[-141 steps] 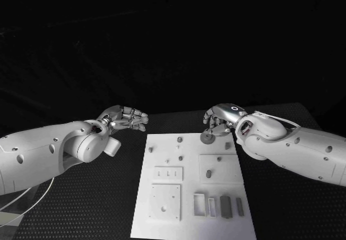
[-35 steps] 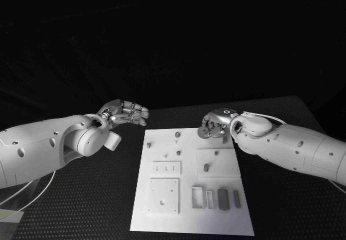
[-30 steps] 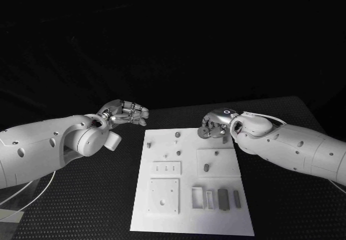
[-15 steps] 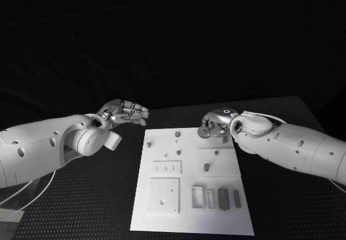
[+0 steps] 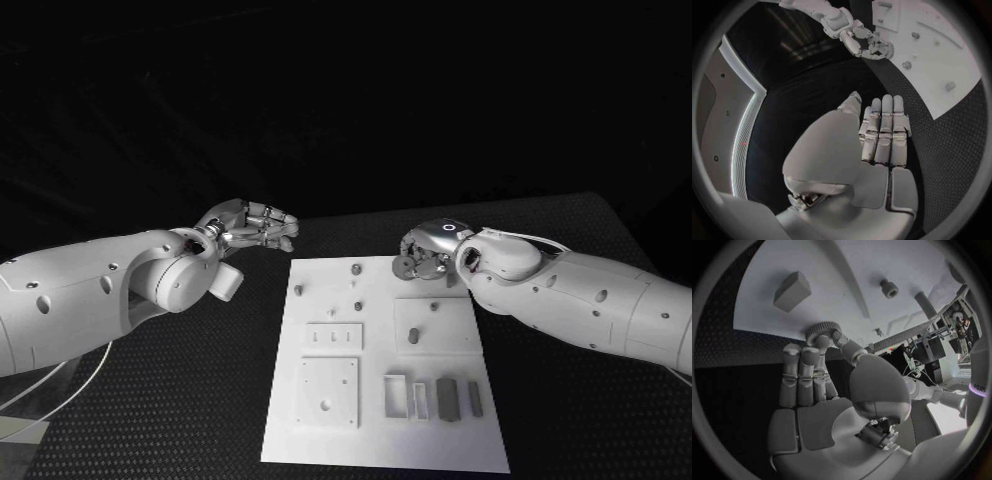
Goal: Assemble the parts on the task board
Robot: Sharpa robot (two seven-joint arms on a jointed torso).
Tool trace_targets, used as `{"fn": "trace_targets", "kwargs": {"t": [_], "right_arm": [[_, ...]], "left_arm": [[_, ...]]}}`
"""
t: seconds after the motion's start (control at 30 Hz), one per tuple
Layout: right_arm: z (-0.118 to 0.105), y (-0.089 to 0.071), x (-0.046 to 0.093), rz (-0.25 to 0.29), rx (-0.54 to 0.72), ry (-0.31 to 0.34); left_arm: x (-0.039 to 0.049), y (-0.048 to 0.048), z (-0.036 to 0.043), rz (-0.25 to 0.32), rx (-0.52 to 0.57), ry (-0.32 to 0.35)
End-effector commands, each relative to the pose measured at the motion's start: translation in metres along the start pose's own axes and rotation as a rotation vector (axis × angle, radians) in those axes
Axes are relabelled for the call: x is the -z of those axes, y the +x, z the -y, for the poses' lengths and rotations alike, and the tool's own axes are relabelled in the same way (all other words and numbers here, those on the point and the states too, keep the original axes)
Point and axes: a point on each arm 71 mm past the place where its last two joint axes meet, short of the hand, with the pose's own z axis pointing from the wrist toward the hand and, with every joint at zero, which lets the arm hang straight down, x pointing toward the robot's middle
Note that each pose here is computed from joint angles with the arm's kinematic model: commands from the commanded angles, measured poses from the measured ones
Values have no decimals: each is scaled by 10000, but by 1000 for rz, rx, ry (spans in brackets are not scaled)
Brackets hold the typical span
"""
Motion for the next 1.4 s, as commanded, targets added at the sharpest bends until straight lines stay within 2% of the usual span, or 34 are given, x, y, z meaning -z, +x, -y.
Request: {"fn": "trace_targets", "kwargs": {"t": [0.03, 0.3, 0.57, 0.9, 1.1, 1.4], "right_arm": [[-20, -8, 24, 18, 60, 6], [-144, -149, 57, 81, 77, -22], [-431, -223, 73, 123, 102, -91], [-766, -272, 8, 161, 121, -160], [-929, -254, -89, 154, 125, -186], [-1036, -162, -181, 131, 130, -201]], "left_arm": [[2, 19, 11, -15, 4, 7], [12, 14, 11, -11, 4, 7], [12, 20, 13, -12, 4, 9], [14, 24, 15, -11, 4, 9], [6, 35, 18, -14, 4, 10], [-3, 35, 19, -14, 3, 11]]}}
